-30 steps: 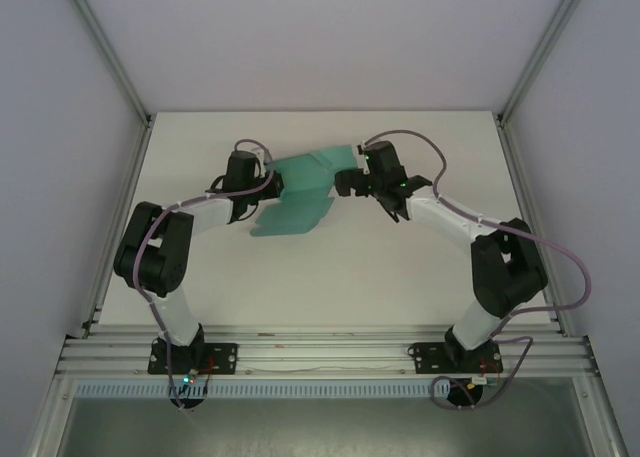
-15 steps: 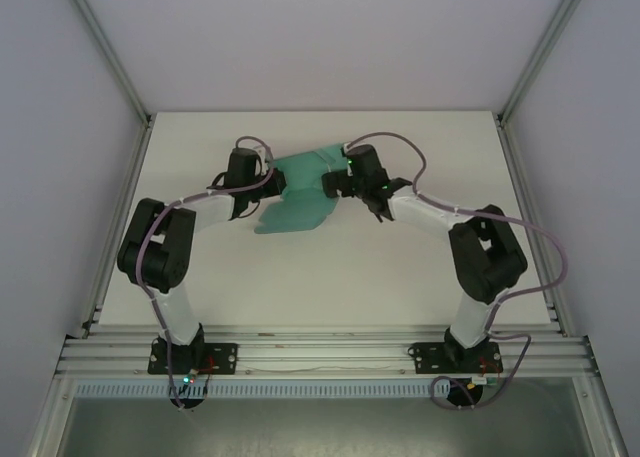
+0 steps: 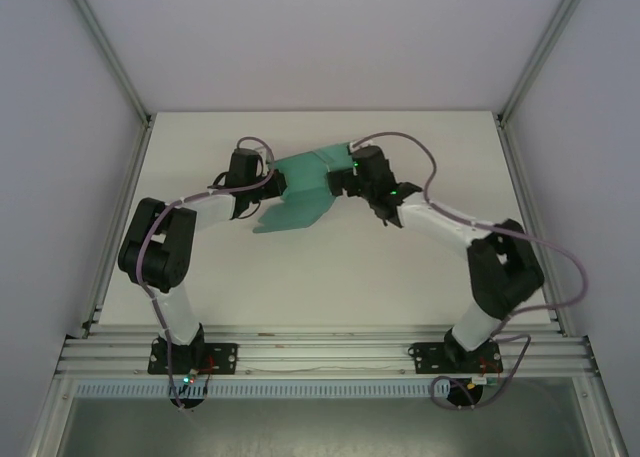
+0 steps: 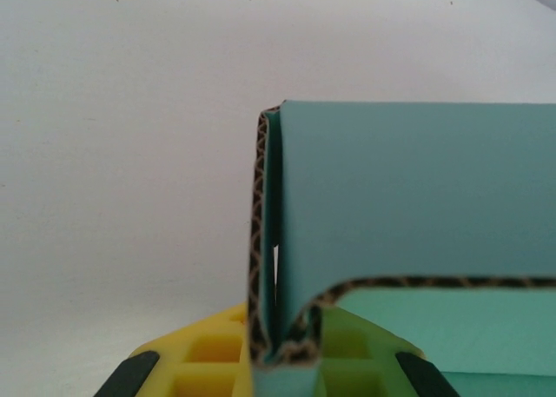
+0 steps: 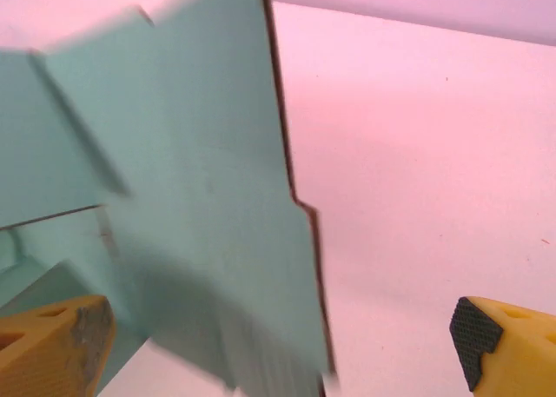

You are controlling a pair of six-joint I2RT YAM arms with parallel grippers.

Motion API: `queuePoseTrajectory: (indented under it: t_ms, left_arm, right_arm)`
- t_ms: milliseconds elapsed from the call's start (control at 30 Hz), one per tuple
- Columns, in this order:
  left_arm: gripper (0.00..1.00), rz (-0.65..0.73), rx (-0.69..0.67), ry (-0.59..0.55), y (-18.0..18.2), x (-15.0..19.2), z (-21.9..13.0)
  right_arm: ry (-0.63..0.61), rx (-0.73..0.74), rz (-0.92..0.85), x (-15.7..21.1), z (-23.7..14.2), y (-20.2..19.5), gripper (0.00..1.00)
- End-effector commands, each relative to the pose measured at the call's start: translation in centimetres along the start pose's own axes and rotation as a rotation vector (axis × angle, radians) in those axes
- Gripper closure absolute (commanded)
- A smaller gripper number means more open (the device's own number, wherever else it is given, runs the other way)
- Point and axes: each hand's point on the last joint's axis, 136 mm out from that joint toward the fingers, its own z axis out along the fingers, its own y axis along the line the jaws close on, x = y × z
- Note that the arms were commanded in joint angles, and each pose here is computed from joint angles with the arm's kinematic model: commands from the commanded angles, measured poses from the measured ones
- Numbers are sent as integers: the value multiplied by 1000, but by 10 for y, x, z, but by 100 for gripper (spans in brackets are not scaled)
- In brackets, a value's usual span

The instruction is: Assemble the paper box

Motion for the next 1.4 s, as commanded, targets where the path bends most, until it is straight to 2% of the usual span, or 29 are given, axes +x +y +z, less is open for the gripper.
queuePoseTrajectory:
  t_ms: [0, 167, 500, 633, 667, 700, 833, 933, 1000, 1100, 1233, 1300, 1367]
  left_arm:
    - [100, 64, 6, -25, -10, -12, -9]
    - [100, 102, 8, -12, -13, -12, -12]
    - [100, 109, 38, -4, -20, -12, -12]
    - [100, 109, 42, -9, -21, -14, -14]
    - [100, 106, 39, -10, -21, -14, -14]
    - [100, 105, 37, -10, -21, -15, -15]
    - [100, 99, 32, -2, -23, -14, -14]
    - [100, 86, -4, 16, -24, -13, -12]
    - [100, 84, -58, 33, -22, -11, -11]
    - [100, 88, -121, 47, -24, -9, -9]
    - [100, 56, -105, 61, -33, -5, -4]
    - [100, 42, -93, 63, -34, -5, -1]
    - [100, 36, -106, 68, -32, -5, 2]
  right_arm:
    - [11, -134, 39, -9, -27, -5, 0]
    - [87, -351, 93, -12, -36, 1, 8]
    - [194, -410, 102, -9, -3, 12, 37]
    - [230, -376, 106, -4, 9, 8, 64]
    - [242, -350, 107, -1, 12, 4, 77]
    - [256, -330, 106, 1, 14, 1, 83]
    - [290, -289, 109, 10, 23, -4, 91]
    - [300, -164, 91, 13, 31, -17, 98]
    - [302, -15, 48, 16, 36, -30, 100]
    - [305, 216, -36, 18, 39, -47, 100]
    - [301, 472, -52, 20, 40, -65, 100]
    - [300, 563, -39, 21, 39, -76, 100]
    - [295, 573, -29, 21, 40, -76, 100]
